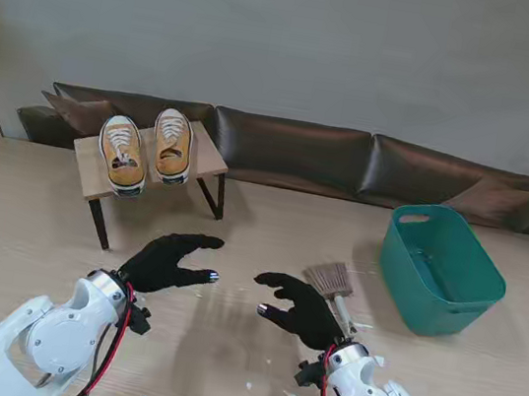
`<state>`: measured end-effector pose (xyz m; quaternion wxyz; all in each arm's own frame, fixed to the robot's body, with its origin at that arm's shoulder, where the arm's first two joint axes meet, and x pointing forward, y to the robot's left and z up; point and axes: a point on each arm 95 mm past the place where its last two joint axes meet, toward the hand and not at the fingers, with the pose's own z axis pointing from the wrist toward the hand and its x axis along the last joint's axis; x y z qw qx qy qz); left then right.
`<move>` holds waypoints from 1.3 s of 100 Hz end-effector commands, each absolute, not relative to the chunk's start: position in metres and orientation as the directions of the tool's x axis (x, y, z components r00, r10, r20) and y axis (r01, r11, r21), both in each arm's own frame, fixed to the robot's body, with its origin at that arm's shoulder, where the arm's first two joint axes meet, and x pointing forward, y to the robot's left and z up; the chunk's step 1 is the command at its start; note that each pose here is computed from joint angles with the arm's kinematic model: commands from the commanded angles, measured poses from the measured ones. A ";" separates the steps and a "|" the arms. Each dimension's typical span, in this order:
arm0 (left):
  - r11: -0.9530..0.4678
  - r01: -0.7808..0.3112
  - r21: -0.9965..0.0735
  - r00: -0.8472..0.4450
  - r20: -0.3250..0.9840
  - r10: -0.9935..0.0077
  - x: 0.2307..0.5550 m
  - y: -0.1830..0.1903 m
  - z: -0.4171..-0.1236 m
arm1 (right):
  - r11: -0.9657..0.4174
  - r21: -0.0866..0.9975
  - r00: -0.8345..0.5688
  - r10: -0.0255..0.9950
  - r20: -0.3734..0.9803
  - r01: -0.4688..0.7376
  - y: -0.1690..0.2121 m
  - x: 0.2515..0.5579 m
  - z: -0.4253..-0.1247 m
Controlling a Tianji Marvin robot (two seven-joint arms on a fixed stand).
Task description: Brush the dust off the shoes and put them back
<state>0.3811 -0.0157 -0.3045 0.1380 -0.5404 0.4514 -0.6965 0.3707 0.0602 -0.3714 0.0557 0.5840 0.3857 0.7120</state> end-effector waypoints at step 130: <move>-0.370 -0.049 -0.928 -0.500 0.344 -0.795 0.401 -0.004 -0.213 | -0.687 0.588 -0.274 0.522 0.808 0.427 0.062 0.360 -0.366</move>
